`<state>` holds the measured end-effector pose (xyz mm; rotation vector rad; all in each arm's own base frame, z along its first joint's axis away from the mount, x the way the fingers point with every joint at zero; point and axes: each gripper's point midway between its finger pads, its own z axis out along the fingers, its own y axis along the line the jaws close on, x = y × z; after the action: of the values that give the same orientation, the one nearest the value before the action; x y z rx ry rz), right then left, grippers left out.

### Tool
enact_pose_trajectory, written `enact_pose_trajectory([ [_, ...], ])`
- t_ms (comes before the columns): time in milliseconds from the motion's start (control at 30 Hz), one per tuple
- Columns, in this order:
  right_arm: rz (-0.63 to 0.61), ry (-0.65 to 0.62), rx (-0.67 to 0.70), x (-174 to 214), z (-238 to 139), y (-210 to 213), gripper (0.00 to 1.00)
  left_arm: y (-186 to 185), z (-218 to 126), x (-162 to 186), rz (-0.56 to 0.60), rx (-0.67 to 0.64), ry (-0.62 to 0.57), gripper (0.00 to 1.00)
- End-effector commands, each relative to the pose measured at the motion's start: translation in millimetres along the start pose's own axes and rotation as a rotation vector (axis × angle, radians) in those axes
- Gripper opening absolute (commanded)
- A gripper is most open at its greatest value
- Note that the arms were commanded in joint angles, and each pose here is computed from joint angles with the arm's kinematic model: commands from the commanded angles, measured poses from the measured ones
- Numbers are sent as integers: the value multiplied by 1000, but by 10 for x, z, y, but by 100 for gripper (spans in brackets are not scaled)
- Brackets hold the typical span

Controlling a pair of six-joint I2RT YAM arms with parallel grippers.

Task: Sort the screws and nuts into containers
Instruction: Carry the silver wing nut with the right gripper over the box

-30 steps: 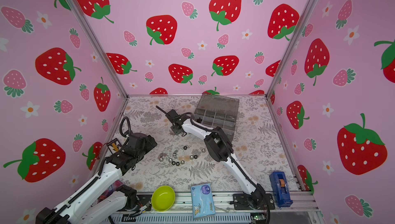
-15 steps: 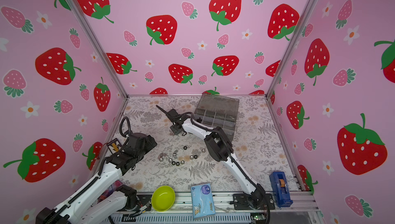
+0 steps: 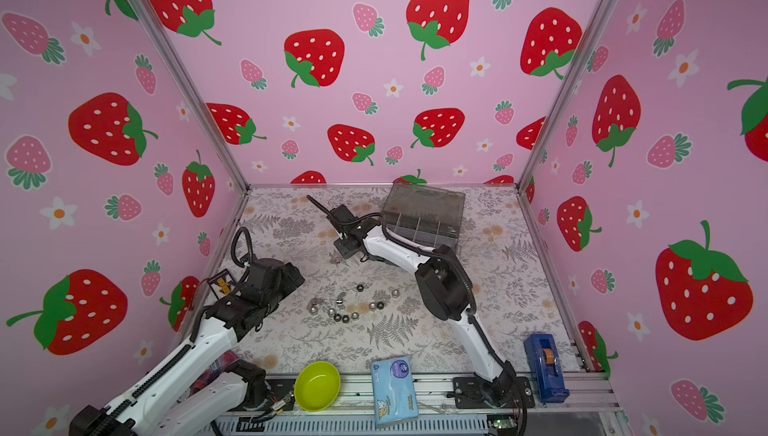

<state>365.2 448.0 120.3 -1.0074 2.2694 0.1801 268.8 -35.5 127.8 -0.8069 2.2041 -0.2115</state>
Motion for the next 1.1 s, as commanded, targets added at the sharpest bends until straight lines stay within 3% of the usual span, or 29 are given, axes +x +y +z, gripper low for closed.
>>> enact_pose_trajectory([
  [0, 30, -92, 31, -202, -371, -146, 2, 23, -29, -75, -5, -14, -27, 99],
  [233, 52, -89, 115, 87, -663, -469, 2, 10, -27, -77, -5, -8, -23, 99],
  [667, 131, 27, 161, 912, -655, -876, 1, 14, -15, -57, -17, -7, -16, 99],
  [1067, 139, 71, 181, 1105, -455, -989, 1, 26, -24, -49, -18, -6, -14, 99],
])
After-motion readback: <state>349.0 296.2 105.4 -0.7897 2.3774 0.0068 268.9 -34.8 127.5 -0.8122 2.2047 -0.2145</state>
